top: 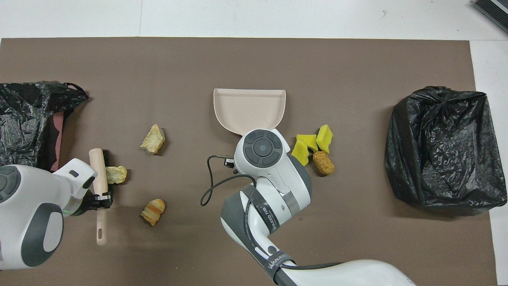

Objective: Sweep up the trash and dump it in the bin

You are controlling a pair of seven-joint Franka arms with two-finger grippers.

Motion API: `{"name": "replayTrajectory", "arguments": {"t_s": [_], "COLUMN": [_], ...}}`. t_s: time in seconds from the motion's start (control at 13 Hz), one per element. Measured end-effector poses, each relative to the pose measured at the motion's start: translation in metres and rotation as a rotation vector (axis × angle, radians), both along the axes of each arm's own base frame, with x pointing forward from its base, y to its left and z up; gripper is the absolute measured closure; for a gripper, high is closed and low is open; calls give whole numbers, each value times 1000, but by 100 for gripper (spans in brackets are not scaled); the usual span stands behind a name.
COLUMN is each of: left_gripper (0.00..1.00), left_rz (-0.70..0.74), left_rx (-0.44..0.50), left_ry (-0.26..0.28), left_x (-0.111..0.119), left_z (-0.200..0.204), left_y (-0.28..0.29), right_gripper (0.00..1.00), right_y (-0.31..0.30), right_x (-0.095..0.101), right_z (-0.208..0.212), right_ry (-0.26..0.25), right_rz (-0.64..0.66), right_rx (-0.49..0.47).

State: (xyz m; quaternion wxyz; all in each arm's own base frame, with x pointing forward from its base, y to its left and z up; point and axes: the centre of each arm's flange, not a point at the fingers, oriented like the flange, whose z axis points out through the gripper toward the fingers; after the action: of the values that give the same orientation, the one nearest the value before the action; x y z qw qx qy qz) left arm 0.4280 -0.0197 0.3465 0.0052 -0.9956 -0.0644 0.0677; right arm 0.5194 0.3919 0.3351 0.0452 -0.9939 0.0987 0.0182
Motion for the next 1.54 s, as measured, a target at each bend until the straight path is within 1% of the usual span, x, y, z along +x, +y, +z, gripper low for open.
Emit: {"name": "replayTrajectory", "arguments": {"t_s": [0.23,0.31,0.38,0.54,0.69,0.92,1.0,1.08,1.15,1.23,1.38,1.46,1.54], "left_gripper": [74,74,74,74,74,74,74,74,74,74,74,74,74], "left_rz": [-23,-26,-28,-32,-44,-55,-62,-70,-78,-85,-90,-90,-90], "left_rx": [-26,-28,-28,-30,-38,-78,-85,-91,-96,-99,-100,-100,-100], "left_ry": [-14,-15,-17,-23,-30,-56,-63,-69,-71,-72,-72,-73,-73], "left_x": [13,16,17,20,29,55,63,70,74,75,75,75,75], "left_z": [2,2,2,2,0,-1,0,1,1,0,-1,-1,-1], "left_y": [-12,-14,-15,-15,-21,-44,-51,-57,-63,-68,-72,-72,-72], "right_gripper": [39,36,35,35,35,39,53,65,67,67,67,67,67], "right_y": [-3,-4,-6,-12,-14,-14,-14,-13,-13,-14,-23,-30,-37], "right_x": [1,2,5,13,15,16,16,17,18,19,24,27,27], "right_z": [2,3,4,7,8,9,9,10,11,11,12,17,28], "right_ry": [-6,-9,-16,-40,-51,-60,-60,-65,-68,-69,-74,-72,-66], "right_rz": [-1,-2,-6,-12,-16,-17,-16,-12,-9,0,60,99,177], "right_rx": [4,6,11,24,30,36,36,39,40,40,36,34,29]}}
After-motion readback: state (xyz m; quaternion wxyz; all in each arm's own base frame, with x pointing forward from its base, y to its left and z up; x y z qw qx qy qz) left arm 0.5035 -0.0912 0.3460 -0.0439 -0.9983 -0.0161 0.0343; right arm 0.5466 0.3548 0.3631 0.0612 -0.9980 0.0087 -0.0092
